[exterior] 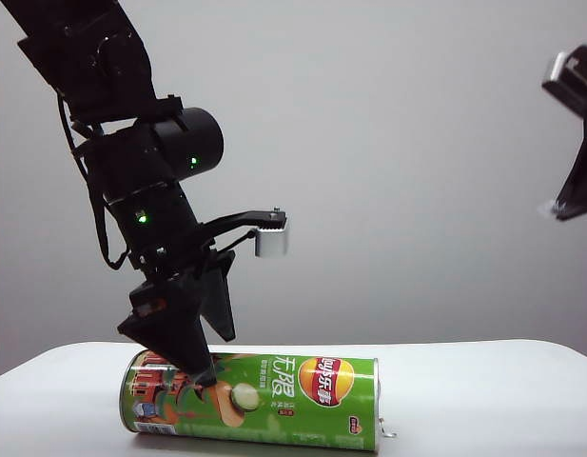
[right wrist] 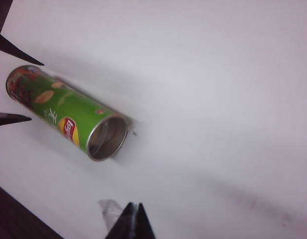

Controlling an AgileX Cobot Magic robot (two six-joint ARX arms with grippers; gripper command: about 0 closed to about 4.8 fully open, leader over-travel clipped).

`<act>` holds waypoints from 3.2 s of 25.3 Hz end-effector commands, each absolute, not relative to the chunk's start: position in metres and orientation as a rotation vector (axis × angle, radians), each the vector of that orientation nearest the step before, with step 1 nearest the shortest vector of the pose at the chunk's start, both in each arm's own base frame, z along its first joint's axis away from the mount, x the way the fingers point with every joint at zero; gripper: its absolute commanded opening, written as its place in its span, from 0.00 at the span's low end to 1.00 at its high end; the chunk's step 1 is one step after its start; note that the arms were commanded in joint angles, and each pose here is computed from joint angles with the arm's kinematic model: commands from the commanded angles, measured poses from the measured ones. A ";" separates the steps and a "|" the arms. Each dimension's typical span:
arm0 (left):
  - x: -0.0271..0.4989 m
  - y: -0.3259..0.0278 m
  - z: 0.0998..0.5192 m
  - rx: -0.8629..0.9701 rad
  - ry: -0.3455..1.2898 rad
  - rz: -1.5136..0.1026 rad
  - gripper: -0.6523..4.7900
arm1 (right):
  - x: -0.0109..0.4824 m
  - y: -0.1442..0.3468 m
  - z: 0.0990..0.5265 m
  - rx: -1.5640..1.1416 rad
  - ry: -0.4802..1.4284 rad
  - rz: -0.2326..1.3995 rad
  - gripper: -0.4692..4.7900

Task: Pick up the green tub of chips from the desk, pull out the transparent container with the chips inside partially, and then place the chips back on the desk.

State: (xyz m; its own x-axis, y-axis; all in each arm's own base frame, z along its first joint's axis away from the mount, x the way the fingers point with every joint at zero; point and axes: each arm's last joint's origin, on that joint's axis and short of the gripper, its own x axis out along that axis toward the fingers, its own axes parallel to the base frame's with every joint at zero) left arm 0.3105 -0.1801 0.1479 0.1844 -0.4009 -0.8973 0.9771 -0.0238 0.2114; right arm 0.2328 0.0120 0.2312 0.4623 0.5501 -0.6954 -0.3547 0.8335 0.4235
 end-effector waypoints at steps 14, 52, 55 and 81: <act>0.309 -0.212 0.108 1.177 0.735 -1.231 1.00 | 0.250 0.015 0.216 0.240 0.949 0.588 0.08; 0.307 -0.212 0.130 1.239 0.750 -1.107 0.63 | 0.252 0.017 0.219 0.283 0.906 0.670 0.09; 0.305 -0.210 0.149 1.212 0.716 -1.079 0.63 | 0.253 0.019 0.220 0.351 0.894 0.727 0.09; 0.250 -0.216 0.250 0.987 0.464 -1.225 0.63 | 0.269 0.064 0.221 0.605 0.827 1.270 0.31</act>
